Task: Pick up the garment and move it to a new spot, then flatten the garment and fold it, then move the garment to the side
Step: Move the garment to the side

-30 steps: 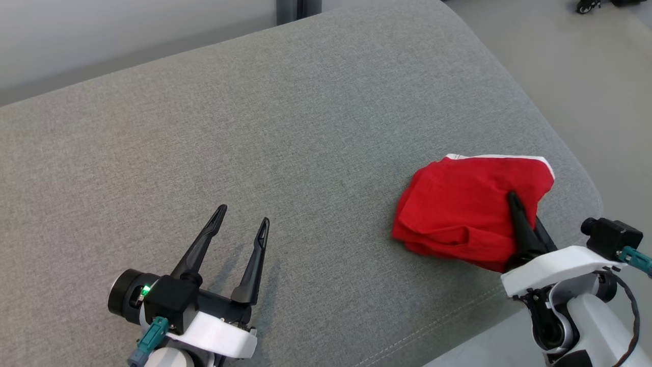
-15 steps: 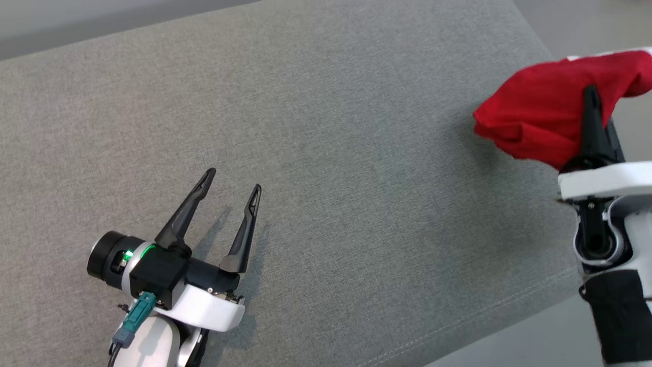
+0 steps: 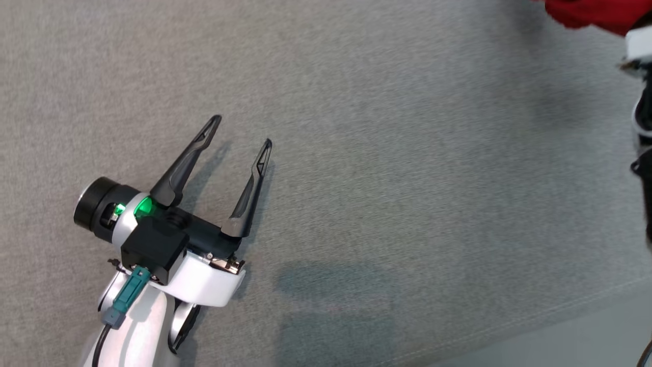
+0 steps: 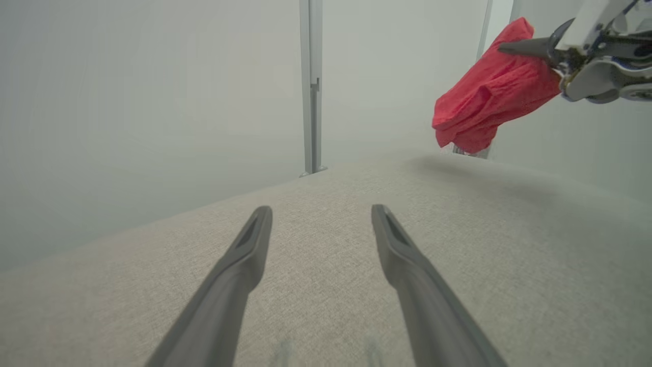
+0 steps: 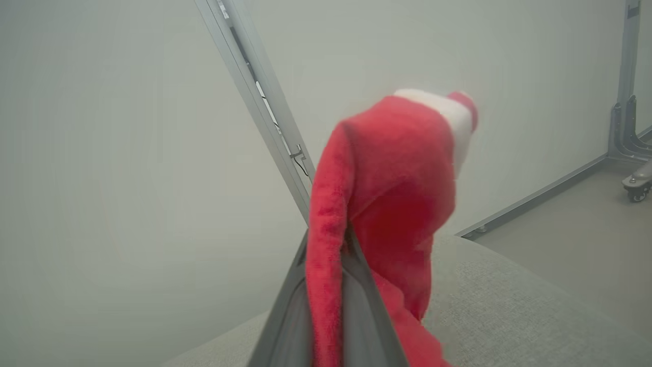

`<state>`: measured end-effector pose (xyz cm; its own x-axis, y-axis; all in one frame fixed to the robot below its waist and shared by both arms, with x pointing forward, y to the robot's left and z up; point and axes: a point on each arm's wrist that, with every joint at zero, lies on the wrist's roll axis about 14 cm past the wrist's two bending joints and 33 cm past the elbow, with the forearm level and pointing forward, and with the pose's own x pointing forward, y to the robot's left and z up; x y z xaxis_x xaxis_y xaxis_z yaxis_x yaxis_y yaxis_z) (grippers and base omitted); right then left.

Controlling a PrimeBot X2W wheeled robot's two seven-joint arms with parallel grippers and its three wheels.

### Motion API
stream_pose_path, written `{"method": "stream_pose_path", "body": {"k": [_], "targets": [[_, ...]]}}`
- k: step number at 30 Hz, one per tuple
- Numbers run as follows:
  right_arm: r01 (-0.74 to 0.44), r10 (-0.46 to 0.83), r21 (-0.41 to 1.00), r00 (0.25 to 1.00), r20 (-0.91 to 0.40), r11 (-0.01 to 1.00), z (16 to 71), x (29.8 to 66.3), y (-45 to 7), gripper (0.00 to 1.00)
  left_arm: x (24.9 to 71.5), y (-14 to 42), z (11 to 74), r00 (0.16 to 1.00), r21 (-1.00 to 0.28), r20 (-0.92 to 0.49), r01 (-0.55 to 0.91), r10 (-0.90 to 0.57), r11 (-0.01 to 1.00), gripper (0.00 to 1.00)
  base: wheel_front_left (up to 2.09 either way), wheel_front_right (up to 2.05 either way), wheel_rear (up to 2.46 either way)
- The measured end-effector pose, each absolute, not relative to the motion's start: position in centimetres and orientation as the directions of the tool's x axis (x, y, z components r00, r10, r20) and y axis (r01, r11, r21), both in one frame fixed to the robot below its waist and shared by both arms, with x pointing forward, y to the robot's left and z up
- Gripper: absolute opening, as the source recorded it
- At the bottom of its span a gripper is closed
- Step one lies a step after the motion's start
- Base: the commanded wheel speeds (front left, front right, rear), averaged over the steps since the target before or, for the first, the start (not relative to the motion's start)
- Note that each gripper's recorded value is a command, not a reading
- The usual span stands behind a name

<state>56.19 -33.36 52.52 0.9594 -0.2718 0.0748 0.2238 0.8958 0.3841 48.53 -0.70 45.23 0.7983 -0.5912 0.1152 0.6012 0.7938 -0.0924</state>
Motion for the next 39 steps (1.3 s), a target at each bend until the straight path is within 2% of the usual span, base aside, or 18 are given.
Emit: {"method": "stream_pose_path", "body": {"k": [5, 9, 14, 22, 33, 34, 36, 37, 39], "targets": [[0.218, -0.253, 0.361, 0.966, 0.052, 0.907, 51.0, 59.9, -32.5, 0.00, 49.7, 0.4, 45.0, 0.813, -0.090, 0.124, 0.580, -0.568, 0.810, 1.00, 0.00, 0.00, 0.00], [0.214, -0.262, 0.370, 0.961, 0.085, 0.904, 51.3, 62.5, -32.6, 0.00, 50.5, 1.0, 45.5, 0.819, -0.079, 0.141, 0.569, -0.556, 0.818, 1.00, 0.00, 0.00, 0.00], [0.260, -0.311, 0.359, 0.946, 0.093, 0.896, 50.1, 63.7, -34.3, 0.00, 50.9, 1.9, 45.1, 0.828, -0.068, 0.131, 0.556, -0.545, 0.829, 1.00, 0.00, 0.00, 0.00], [0.445, -0.465, 0.322, 0.885, -0.018, 0.835, 44.7, 60.2, -39.0, 0.00, 51.3, 1.9, 43.2, 0.829, -0.077, 0.092, 0.558, -0.552, 0.826, 1.00, 0.00, 0.00, 0.00], [0.585, -0.567, 0.218, 0.811, -0.144, 0.781, 41.2, 54.6, -42.0, 0.00, 51.1, 0.1, 43.5, 0.802, -0.092, 0.106, 0.596, -0.588, 0.797, 1.00, 0.00, 0.00, 0.00], [0.596, -0.572, 0.211, 0.803, -0.168, 0.774, 40.6, 54.2, -42.0, 0.03, 51.1, 0.1, 43.5, 0.801, -0.092, 0.106, 0.598, -0.589, 0.797, 1.00, 0.00, 0.00, 0.00], [0.613, -0.575, 0.209, 0.789, -0.217, 0.762, 39.2, 53.5, -41.7, 0.24, 51.0, 0.0, 43.5, 0.799, -0.092, 0.103, 0.601, -0.593, 0.794, 1.00, 0.00, 0.00, 0.00], [0.621, -0.575, 0.209, 0.781, -0.243, 0.755, 38.5, 53.1, -41.5, 0.24, 51.0, -0.1, 43.5, 0.798, -0.090, 0.100, 0.602, -0.595, 0.793, 1.00, 0.00, 0.00, 0.00], [0.631, -0.574, 0.197, 0.770, -0.280, 0.751, 37.6, 52.6, -41.4, 0.42, 51.0, -0.2, 43.6, 0.795, -0.091, 0.100, 0.606, -0.598, 0.790, 1.00, 0.00, 0.00, 0.00]]}}
